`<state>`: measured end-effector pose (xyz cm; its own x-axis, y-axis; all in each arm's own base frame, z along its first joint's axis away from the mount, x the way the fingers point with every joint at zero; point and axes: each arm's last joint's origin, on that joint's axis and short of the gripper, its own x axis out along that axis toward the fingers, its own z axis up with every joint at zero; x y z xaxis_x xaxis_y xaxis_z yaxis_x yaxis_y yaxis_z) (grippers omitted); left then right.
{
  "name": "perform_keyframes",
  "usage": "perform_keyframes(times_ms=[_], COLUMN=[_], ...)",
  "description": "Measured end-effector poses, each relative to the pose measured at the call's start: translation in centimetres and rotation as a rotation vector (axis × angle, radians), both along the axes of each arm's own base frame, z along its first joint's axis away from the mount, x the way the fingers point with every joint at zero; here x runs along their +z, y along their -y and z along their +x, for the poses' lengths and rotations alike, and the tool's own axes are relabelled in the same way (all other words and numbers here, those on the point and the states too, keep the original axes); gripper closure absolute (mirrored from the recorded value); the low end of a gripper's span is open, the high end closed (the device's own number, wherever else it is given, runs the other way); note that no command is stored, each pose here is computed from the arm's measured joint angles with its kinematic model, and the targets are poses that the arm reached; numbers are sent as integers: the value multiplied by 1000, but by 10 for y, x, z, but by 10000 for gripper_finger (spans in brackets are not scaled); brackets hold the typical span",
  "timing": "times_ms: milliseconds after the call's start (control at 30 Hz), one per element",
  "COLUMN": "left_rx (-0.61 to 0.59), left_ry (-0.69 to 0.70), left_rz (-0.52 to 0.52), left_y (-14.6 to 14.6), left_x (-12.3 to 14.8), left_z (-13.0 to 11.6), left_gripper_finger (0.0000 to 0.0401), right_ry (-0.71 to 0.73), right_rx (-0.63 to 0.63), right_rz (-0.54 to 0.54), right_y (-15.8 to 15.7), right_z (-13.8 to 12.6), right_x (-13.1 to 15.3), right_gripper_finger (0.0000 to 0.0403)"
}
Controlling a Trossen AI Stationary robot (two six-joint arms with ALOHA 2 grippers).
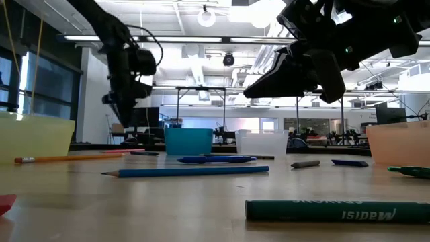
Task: Sort crayons/erasers/pens/pencils in bins
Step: Put the pink pencil into the blue bin
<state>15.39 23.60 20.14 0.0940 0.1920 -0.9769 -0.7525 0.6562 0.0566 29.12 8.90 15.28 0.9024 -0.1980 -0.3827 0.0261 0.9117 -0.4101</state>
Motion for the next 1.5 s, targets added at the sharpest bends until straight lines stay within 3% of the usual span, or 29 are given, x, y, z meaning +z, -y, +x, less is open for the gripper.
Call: perform_keyframes(times_ms=[333, 467, 767, 1000, 1500], left_rx=[45, 68, 97, 77, 80], left_ry=[-56, -111, -185, -41, -114], left_rz=[-81, -55, 6, -47, -99], left_y=[-15, -21, -26, -34, -52], left_x=[-40, -51, -48, -51, -73], left_z=[8, 10, 8, 5, 5], left_gripper_finger=[296, 280, 287, 307, 317], right_ry=[0, 0, -3, -3, -4], right_rx=[0, 0, 0, 0, 1], right_rz=[0, 0, -1, -1, -1], right_y=[0, 0, 0, 0, 0], right_z=[0, 0, 0, 0, 0], right_x=[0, 0, 0, 0, 0], right_gripper_finger=[403, 403, 403, 403, 403])
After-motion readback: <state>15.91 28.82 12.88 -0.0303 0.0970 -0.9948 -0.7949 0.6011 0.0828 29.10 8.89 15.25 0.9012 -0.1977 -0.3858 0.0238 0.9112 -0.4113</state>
